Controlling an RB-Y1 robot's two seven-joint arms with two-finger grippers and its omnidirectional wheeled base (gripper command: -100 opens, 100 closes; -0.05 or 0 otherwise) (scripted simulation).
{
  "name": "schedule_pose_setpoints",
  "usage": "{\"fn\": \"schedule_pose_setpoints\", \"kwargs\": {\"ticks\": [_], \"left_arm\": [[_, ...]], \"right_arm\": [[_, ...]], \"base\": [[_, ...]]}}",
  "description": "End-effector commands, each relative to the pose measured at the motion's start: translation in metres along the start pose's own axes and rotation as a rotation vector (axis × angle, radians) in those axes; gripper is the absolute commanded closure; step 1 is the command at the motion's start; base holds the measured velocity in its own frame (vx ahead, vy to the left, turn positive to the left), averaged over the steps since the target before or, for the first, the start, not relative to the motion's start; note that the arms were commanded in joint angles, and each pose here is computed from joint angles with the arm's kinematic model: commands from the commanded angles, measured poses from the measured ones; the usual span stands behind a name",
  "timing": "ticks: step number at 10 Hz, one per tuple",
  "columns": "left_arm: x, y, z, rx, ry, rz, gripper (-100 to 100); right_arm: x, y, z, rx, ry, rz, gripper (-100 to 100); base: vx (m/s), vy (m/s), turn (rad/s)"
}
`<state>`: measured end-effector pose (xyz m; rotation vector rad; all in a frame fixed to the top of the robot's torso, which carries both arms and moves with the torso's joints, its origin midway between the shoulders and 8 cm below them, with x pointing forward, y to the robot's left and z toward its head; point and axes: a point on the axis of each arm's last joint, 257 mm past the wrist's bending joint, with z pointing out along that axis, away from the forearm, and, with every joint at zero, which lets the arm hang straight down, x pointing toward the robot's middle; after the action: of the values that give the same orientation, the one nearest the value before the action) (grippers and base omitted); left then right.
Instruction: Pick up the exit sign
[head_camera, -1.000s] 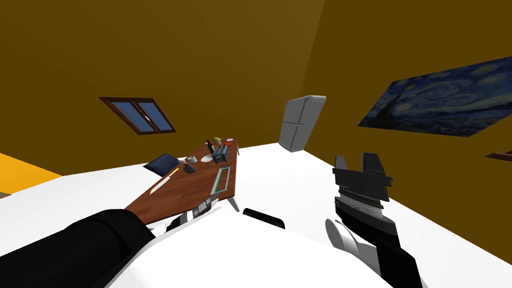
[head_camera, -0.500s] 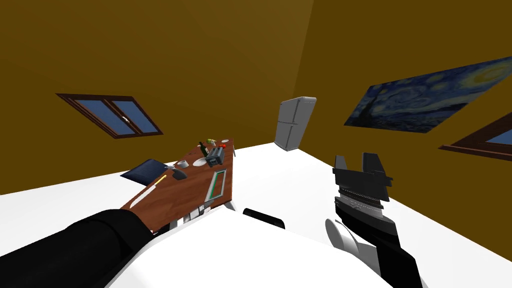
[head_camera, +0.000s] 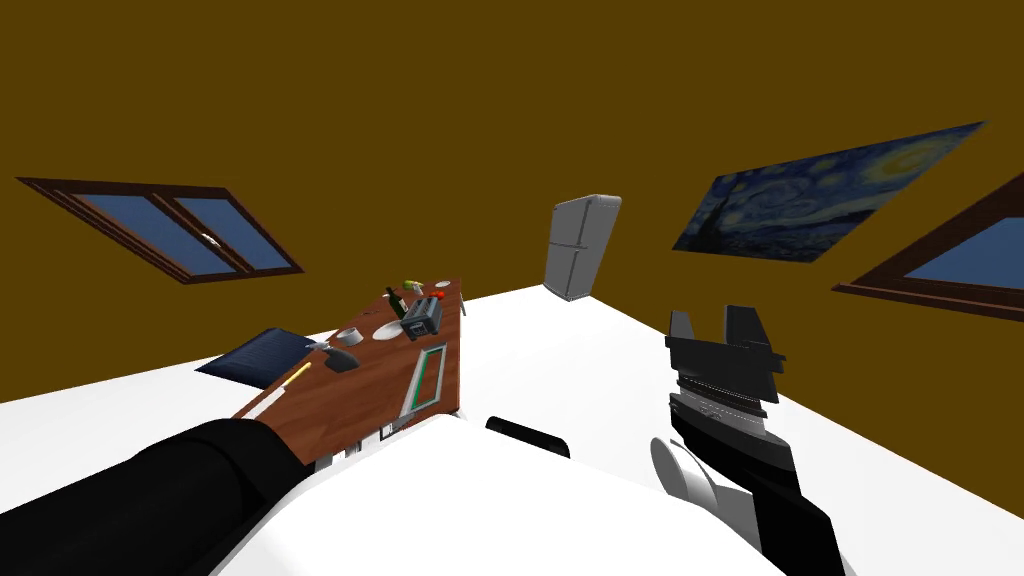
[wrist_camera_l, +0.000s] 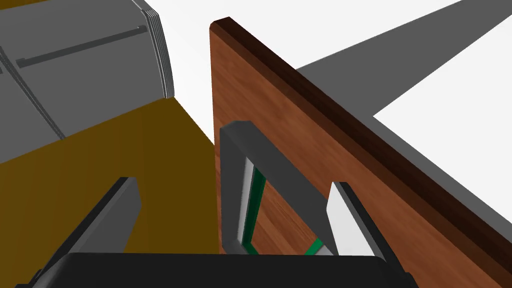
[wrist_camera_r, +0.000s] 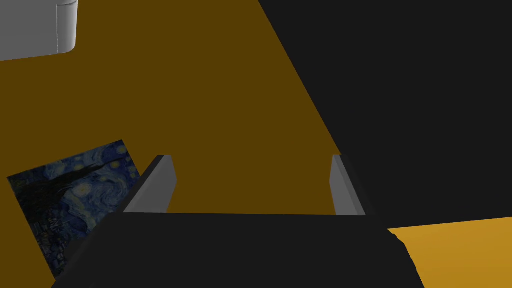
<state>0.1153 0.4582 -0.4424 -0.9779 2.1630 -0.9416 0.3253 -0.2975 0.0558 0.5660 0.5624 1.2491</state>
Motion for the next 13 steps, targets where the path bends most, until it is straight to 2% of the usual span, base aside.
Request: {"fn": "schedule_pose_setpoints", "kwargs": {"ticks": [1,3,4,6,7,8,11,13], "left_arm": [[0.001,0.013,-0.009,-0.039,0.008,-0.003,-100],[0.005,0.052,-0.044,-0.168,0.05,-0.005,-100],[0.004,0.057,-0.049,-0.182,0.045,-0.007,-100],[0.008,0.09,-0.084,-0.303,0.079,-0.011,-100],[0.009,0.087,-0.081,-0.293,0.082,-0.01,-100],[0.008,0.092,-0.086,-0.309,0.077,-0.012,-100],[0.016,0.131,-0.133,-0.463,0.119,-0.022,-100],[0.016,0.131,-0.133,-0.463,0.119,-0.022,-100]], "right_arm": [[0.0,0.0,0.0,0.0,0.0,0.0,0],[0.0,0.0,0.0,0.0,0.0,0.0,0],[0.0,0.0,0.0,0.0,0.0,0.0,0],[0.0,0.0,0.0,0.0,0.0,0.0,0],[0.0,0.0,0.0,0.0,0.0,0.0,0],[0.0,0.0,0.0,0.0,0.0,0.0,0],[0.0,0.0,0.0,0.0,0.0,0.0,0],[0.0,0.0,0.0,0.0,0.0,0.0,0]], "base": [[0.041,0.026,-0.151],[0.083,0.04,-0.269],[0.092,0.051,-0.12],[0.106,0.034,-0.231],[0.091,0.038,-0.098],[0.037,0.011,0.05],[0.1,0.028,-0.227],[0.077,0.032,-0.014]]}}
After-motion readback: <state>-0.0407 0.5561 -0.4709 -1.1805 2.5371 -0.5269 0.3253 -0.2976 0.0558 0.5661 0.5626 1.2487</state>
